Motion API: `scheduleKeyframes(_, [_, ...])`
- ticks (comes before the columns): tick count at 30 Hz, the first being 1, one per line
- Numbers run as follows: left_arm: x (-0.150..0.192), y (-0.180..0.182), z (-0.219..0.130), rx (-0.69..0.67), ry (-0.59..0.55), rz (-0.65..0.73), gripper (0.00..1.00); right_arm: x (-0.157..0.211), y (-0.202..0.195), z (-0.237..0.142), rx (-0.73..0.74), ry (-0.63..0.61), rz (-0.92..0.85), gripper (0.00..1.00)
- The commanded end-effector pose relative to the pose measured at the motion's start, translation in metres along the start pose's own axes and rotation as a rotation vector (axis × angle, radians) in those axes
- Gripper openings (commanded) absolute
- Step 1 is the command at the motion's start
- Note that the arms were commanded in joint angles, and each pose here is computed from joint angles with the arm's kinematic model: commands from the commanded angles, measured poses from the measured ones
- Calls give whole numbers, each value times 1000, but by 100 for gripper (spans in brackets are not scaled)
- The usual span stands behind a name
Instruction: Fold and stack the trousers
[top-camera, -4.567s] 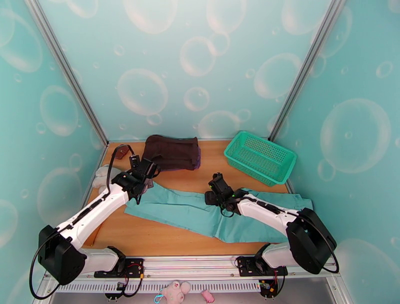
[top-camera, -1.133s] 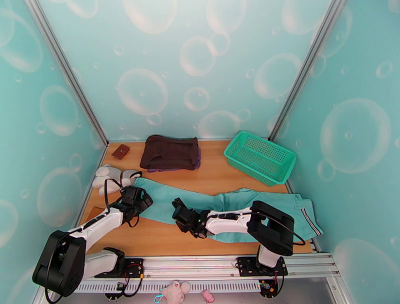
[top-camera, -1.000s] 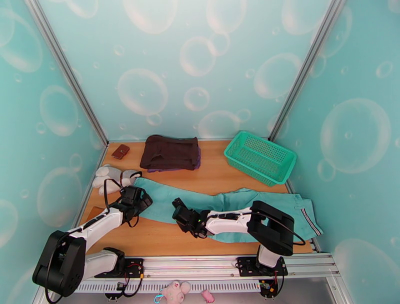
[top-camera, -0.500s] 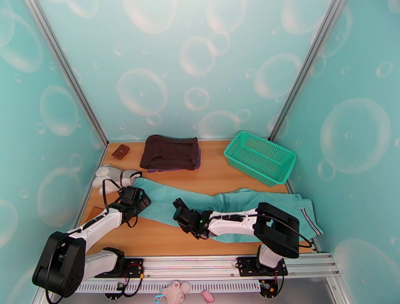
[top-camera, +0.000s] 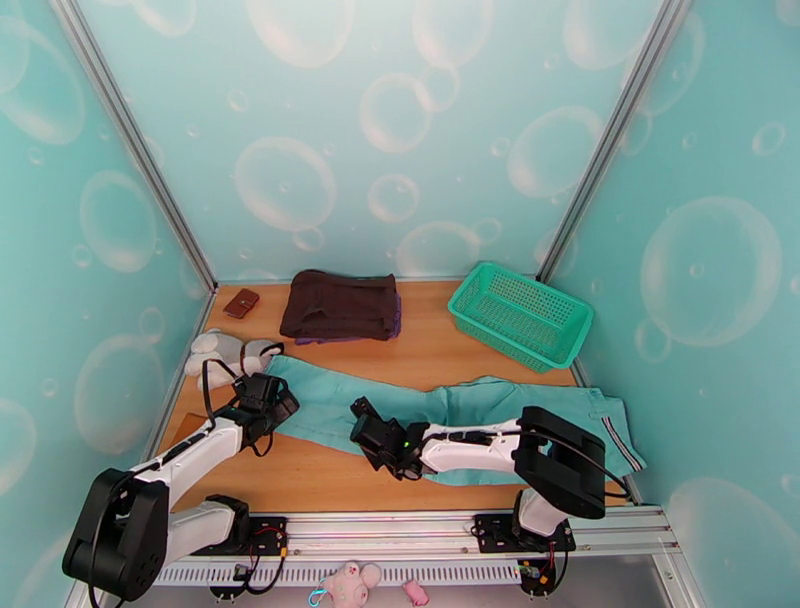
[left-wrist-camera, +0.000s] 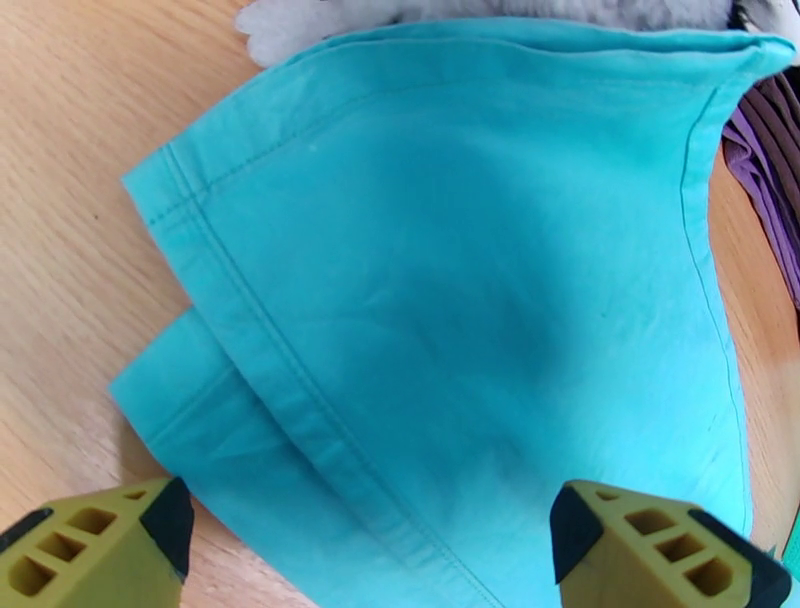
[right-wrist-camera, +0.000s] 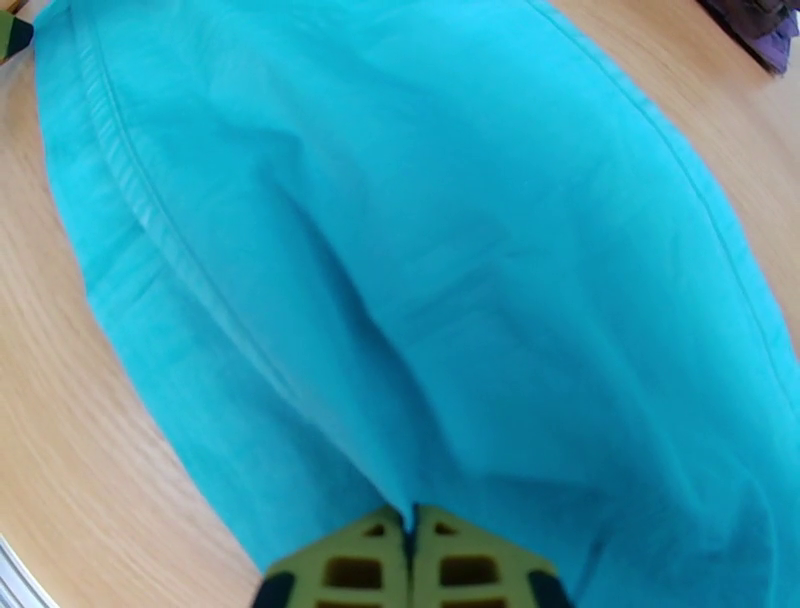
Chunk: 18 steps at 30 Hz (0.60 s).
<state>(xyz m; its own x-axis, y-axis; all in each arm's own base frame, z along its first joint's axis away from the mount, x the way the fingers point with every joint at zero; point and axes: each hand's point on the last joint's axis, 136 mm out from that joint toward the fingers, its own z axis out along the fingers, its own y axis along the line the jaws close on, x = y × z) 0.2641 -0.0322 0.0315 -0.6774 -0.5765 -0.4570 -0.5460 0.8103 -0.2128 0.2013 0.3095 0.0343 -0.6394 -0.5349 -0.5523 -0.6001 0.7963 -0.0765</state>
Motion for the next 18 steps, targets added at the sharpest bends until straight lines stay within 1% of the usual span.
scheduleKeyframes(1, [-1, 11, 0, -37, -14, -8, 99, 7, -3, -11, -7, 1, 7, 0])
scheduleKeyframes(6, [-3, 9, -1, -30, -19, -9, 99, 4, -2, -22, -34, -29, 19, 0])
scheduleKeyframes(7, [-3, 1, -2, 4, -6, 1, 100, 3, -2, -23, -36, -34, 20, 0])
scheduleKeyframes(9, [-1, -27, -13, 143, 23, 48, 100, -2, 0, -24, -40, -38, 18, 0])
scheduleKeyframes(11, [-2, -42, -29, 219, 11, 72, 99, -6, 3, -23, -45, -42, 16, 0])
scheduleKeyframes(13, [-4, -49, -40, 259, -4, 71, 99, -8, 4, -22, -44, -41, 16, 0])
scheduleKeyframes(15, [1, -50, -39, 267, 16, 76, 99, -8, 4, -21, -45, -42, 16, 0])
scheduleKeyframes(18, [13, -37, -20, 182, 64, 94, 99, -7, 3, -21, -45, -43, 16, 0])
